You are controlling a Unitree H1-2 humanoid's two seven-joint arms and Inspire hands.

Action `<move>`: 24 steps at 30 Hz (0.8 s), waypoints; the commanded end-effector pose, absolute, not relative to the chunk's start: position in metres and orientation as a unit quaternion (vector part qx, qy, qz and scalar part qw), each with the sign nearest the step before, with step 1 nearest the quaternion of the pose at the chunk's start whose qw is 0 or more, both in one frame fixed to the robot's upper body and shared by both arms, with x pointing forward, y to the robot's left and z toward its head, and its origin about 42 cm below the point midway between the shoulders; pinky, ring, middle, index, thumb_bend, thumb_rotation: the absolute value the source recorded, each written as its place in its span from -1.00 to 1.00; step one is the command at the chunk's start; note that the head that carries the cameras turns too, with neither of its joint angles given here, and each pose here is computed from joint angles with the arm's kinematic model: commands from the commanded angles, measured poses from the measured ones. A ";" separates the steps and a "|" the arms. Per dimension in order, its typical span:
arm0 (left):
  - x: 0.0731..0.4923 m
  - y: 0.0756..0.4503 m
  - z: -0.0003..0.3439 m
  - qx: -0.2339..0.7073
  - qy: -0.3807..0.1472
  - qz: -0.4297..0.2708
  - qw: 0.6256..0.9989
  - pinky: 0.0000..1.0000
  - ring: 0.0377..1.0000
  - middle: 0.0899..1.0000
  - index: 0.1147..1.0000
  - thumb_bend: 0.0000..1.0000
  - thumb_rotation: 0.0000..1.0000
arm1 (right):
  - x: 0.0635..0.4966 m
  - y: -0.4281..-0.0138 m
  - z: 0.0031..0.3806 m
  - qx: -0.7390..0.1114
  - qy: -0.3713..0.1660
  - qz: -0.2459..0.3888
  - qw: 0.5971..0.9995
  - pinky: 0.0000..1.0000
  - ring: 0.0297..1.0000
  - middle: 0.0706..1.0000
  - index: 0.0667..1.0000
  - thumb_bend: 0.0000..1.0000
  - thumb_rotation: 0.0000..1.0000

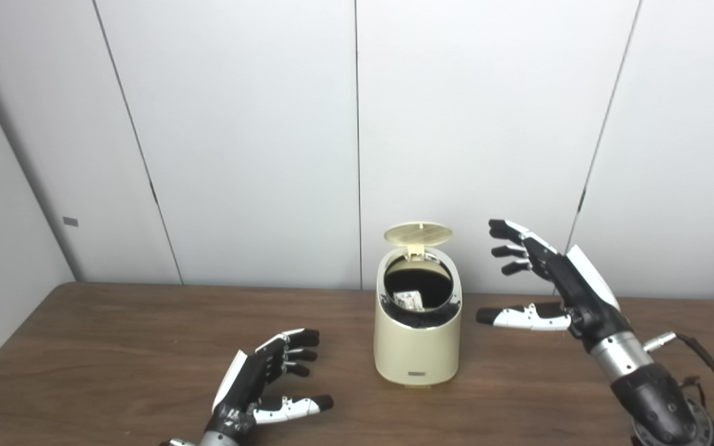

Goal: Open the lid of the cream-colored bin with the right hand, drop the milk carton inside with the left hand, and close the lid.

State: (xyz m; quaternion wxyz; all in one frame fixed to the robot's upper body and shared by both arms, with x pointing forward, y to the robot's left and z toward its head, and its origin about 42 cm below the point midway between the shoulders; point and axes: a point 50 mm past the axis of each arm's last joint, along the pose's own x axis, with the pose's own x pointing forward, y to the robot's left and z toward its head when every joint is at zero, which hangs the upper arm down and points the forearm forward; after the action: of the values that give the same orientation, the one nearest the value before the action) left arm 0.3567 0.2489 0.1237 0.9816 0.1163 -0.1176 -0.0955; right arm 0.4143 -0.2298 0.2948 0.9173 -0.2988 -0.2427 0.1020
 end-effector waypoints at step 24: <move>0.363 0.247 0.124 0.117 -0.143 -0.112 0.976 0.30 0.47 0.55 0.56 0.63 -0.82 | 0.446 -0.186 0.370 -0.509 -0.253 0.157 0.807 0.63 0.83 0.72 0.66 0.45 0.53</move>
State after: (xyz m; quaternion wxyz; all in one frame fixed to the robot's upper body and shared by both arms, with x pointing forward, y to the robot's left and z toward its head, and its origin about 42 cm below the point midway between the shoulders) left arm 0.3620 0.2458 0.1249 0.9776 0.1187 -0.1326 -0.1122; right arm 0.4426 -0.1878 0.3352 0.8284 -0.4926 -0.2055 0.1701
